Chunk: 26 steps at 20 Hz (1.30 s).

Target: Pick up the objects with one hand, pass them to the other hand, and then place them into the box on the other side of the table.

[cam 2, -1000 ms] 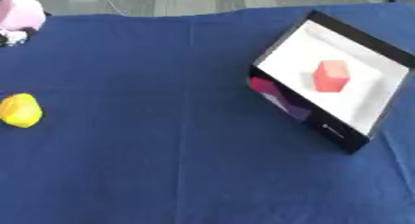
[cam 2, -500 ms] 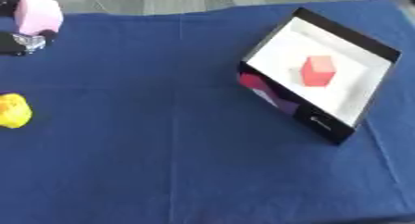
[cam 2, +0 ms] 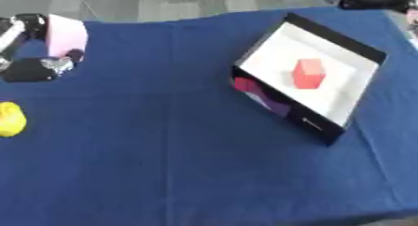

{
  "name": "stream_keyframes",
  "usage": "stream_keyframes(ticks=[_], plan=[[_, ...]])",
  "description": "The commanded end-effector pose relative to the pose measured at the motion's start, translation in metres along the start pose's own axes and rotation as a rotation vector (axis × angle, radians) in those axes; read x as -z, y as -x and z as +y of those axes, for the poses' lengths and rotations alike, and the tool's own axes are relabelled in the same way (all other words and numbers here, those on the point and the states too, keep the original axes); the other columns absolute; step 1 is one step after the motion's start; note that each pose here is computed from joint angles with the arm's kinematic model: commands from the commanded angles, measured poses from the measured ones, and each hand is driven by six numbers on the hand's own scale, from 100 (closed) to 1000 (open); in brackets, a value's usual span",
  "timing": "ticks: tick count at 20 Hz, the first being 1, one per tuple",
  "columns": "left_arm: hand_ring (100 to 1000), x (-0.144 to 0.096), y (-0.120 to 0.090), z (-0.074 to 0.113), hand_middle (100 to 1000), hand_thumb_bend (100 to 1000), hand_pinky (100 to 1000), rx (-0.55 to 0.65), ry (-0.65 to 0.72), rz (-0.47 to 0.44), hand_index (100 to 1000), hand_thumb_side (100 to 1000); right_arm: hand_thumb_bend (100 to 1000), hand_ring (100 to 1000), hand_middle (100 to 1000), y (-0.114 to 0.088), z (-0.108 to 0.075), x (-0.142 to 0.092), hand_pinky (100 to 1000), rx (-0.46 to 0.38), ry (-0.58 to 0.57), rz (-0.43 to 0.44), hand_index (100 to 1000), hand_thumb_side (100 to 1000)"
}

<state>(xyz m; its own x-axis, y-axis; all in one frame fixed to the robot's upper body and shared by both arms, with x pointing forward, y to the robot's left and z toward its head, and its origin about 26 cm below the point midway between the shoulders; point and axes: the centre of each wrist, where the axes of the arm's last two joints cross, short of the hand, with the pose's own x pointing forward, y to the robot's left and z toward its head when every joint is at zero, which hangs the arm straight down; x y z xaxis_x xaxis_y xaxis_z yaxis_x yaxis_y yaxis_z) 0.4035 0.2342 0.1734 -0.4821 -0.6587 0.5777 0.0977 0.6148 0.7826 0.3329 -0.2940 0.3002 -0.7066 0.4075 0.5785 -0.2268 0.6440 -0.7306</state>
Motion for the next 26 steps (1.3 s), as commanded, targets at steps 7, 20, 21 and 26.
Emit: stream_keyframes(ticks=[7,20,21,26], plan=[[705,0.006,-0.015,-0.017,669,100,781,-0.008,-0.039,-0.111,547,408,100,1000,1000,-0.011,0.007,0.016,964,-0.118,-0.092,-0.015,1000,122],[697,0.024,-0.042,-0.041,659,100,775,0.092,-0.057,-0.187,541,344,100,1000,1000,-0.02,0.031,0.034,967,-0.137,-0.229,-0.042,1000,100],[697,0.025,-0.043,-0.042,659,100,775,0.095,-0.056,-0.192,541,341,100,1000,1000,-0.021,0.033,0.034,971,-0.14,-0.248,-0.045,1000,100],[696,0.03,-0.048,-0.048,659,100,776,0.1,-0.05,-0.211,541,337,100,1000,1000,-0.023,0.036,0.037,993,-0.159,-0.33,-0.074,1000,100]])
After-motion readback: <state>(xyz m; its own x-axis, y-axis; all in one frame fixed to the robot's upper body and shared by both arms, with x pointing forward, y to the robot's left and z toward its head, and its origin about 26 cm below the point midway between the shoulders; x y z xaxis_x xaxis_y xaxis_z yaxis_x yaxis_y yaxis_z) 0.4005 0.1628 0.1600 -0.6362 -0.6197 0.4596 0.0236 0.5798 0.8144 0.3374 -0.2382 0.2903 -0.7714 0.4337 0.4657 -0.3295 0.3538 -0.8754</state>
